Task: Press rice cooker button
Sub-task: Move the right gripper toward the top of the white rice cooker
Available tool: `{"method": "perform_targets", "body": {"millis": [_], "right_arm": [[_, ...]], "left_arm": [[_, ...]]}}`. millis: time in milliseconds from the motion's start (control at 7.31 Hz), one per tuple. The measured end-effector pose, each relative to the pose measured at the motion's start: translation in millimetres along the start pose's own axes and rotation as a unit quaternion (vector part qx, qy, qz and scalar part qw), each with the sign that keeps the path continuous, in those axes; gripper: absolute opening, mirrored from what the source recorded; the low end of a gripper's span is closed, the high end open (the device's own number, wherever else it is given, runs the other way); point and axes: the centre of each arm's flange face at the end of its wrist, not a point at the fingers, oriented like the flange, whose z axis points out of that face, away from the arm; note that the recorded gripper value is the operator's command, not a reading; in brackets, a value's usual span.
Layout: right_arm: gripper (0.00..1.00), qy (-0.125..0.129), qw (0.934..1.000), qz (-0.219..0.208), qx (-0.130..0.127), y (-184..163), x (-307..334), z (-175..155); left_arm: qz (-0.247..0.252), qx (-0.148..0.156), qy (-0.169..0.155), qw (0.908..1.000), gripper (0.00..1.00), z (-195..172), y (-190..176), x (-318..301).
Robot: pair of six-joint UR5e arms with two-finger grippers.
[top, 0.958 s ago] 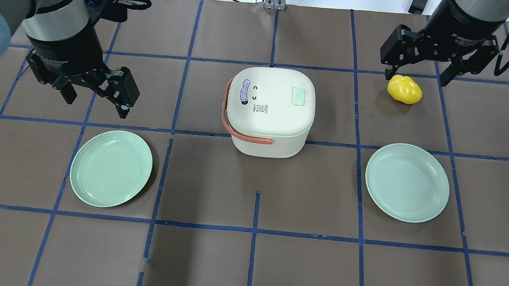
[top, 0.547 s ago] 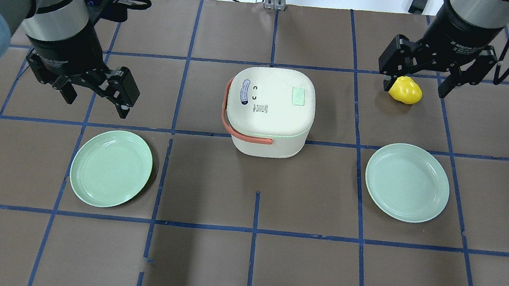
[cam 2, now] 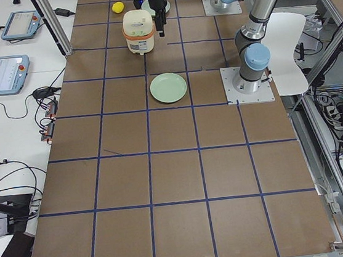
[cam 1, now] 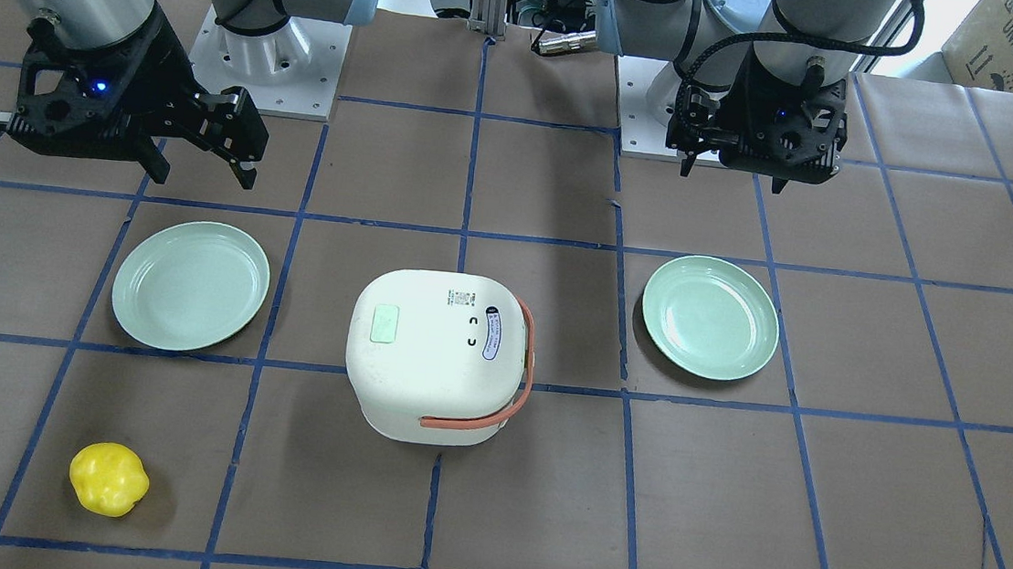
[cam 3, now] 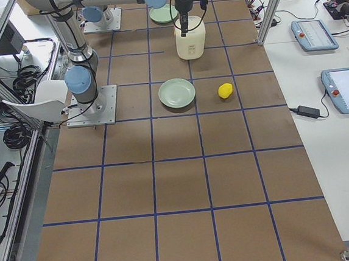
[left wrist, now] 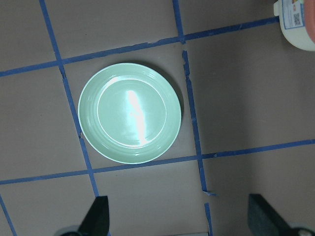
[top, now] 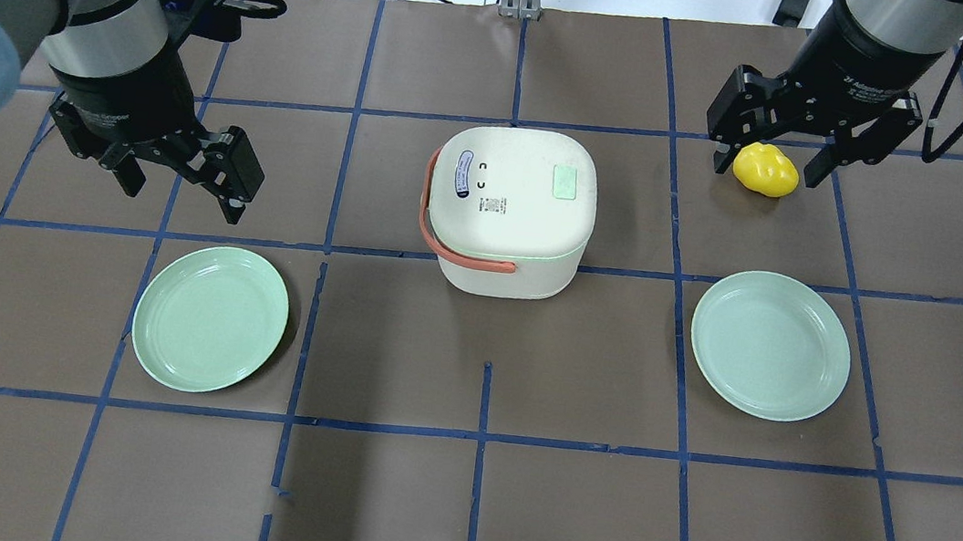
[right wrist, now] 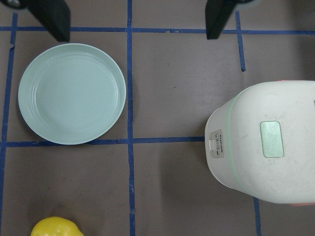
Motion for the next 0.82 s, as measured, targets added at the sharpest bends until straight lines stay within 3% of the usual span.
{"method": "perform_targets", "body": {"millis": [137, 274, 821], "right_arm": [[0.15, -0.001, 1.0, 0.0, 0.001, -0.4, -0.2, -0.1], [0.04, -0.001, 1.0, 0.0, 0.002, -0.9, -0.4, -0.7], [0.05, -0.001, 1.0, -0.001, 0.004, -5.7, -0.9, 2.9]], "left_arm": [[0.0, 0.0, 0.0, 1.0, 1.0, 0.1, 0.1, 0.1], [0.0, 0.0, 0.0, 1.0, 1.0, 0.1, 0.1, 0.1], [0.0, -0.001, 0.0, 1.0, 1.0, 0.2, 0.0, 0.1]]}}
